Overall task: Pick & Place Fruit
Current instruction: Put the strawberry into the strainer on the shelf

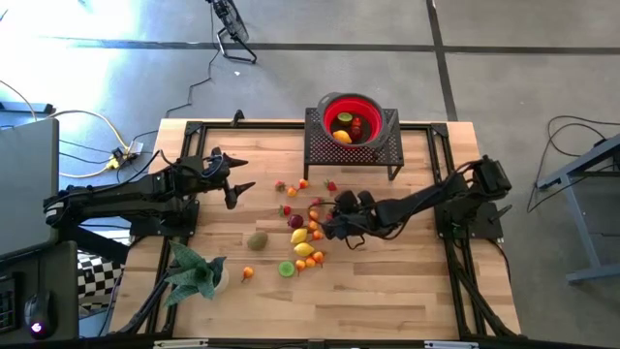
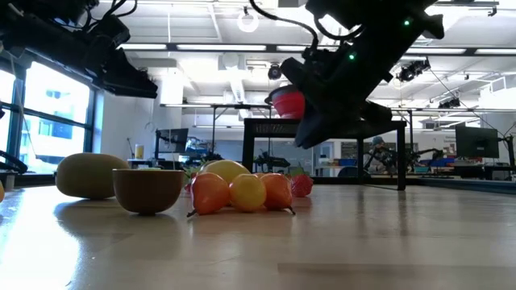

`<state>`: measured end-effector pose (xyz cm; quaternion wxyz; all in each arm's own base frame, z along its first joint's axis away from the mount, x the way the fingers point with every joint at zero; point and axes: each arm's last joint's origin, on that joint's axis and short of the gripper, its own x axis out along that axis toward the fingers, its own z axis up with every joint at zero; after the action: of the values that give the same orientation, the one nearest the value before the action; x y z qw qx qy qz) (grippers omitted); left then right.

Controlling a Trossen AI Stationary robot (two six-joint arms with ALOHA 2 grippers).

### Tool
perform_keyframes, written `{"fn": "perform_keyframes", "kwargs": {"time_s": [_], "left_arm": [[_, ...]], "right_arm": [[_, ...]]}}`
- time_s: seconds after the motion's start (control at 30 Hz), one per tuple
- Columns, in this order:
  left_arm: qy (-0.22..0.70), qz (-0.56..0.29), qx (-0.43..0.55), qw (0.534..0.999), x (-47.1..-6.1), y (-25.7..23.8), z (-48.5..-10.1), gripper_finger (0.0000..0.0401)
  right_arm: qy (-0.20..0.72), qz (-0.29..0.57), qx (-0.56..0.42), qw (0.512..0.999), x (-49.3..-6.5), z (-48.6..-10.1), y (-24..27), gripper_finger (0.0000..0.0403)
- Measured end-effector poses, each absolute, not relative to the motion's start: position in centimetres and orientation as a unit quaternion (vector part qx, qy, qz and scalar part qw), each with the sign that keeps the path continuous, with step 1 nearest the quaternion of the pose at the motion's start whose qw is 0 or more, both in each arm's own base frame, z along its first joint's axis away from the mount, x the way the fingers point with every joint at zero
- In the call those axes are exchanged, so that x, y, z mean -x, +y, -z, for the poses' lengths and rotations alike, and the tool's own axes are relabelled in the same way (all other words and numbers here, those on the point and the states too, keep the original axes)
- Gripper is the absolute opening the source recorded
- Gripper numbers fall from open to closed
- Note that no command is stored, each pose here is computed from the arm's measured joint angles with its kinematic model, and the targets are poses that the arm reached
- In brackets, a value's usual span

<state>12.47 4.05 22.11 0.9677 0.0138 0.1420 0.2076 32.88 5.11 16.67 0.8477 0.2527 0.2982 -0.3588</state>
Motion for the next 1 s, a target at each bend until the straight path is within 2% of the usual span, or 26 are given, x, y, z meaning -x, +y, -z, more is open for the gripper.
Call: {"fn": "perform_keyframes", "kwargs": {"time_s": [0.1, 0.33, 0.47, 1.0], "left_arm": [[0.142, -0.208, -0.014, 0.968, -12.5, 4.0, -22.1, 0.0337], [0.142, -0.208, -0.014, 0.968, -12.5, 4.0, -22.1, 0.0337], [0.142, -0.208, -0.014, 0.968, -12.5, 4.0, -22.1, 0.0337], [0.142, -0.208, -0.014, 0.968, -12.5, 4.1, -22.1, 0.0337]], "right_arm": [[0.304, 0.358, -0.264, 0.843, -33.0, -16.6, 4.5, 0.0088], [0.305, 0.362, -0.272, 0.838, -33.1, -16.6, 3.8, 0.0195], [0.306, 0.362, -0.272, 0.837, -33.1, -16.6, 3.7, 0.0230], [0.309, 0.375, -0.283, 0.827, -32.9, -16.4, 3.6, 0.0219]]}}
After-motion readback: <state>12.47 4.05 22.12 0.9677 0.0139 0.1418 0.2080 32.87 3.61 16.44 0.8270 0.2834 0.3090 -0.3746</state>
